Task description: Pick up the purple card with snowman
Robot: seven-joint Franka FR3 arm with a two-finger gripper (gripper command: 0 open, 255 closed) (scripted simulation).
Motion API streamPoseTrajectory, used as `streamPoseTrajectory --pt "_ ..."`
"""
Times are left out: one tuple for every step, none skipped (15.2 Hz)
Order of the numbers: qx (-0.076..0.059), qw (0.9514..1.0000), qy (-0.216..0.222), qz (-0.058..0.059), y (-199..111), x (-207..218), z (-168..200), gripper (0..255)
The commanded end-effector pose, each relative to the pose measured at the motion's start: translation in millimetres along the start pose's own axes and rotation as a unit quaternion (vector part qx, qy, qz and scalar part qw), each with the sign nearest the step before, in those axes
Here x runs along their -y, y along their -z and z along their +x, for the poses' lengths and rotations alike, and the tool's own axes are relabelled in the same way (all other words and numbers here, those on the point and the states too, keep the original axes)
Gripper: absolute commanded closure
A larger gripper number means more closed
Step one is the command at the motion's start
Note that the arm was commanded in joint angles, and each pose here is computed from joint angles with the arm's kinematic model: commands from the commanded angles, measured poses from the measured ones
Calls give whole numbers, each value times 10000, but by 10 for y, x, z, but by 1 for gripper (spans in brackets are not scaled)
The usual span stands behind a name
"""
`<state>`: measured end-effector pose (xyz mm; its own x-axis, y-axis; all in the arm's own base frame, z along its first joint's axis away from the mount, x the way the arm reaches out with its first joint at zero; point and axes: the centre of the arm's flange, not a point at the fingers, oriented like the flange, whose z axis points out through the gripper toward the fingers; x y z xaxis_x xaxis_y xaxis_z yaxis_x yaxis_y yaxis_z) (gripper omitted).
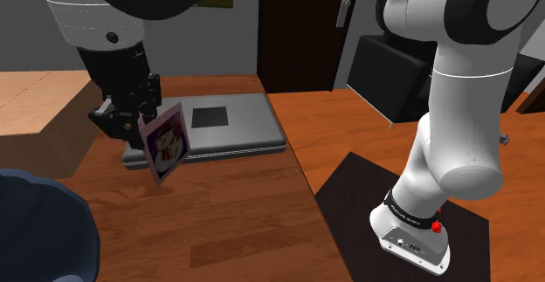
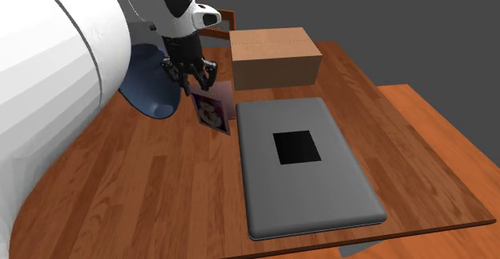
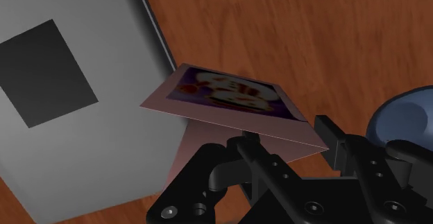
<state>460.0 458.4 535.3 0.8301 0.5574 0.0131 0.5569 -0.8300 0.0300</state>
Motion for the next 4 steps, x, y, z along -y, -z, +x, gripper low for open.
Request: streamPoseTrajectory --pt "1 10000 0 -1 110 -8 5 255" --pt "1 10000 0 -1 163 -10 6 255" --pt "1 10000 0 0 171 -10 5 255" --pt "1 10000 0 0 171 -10 6 255"
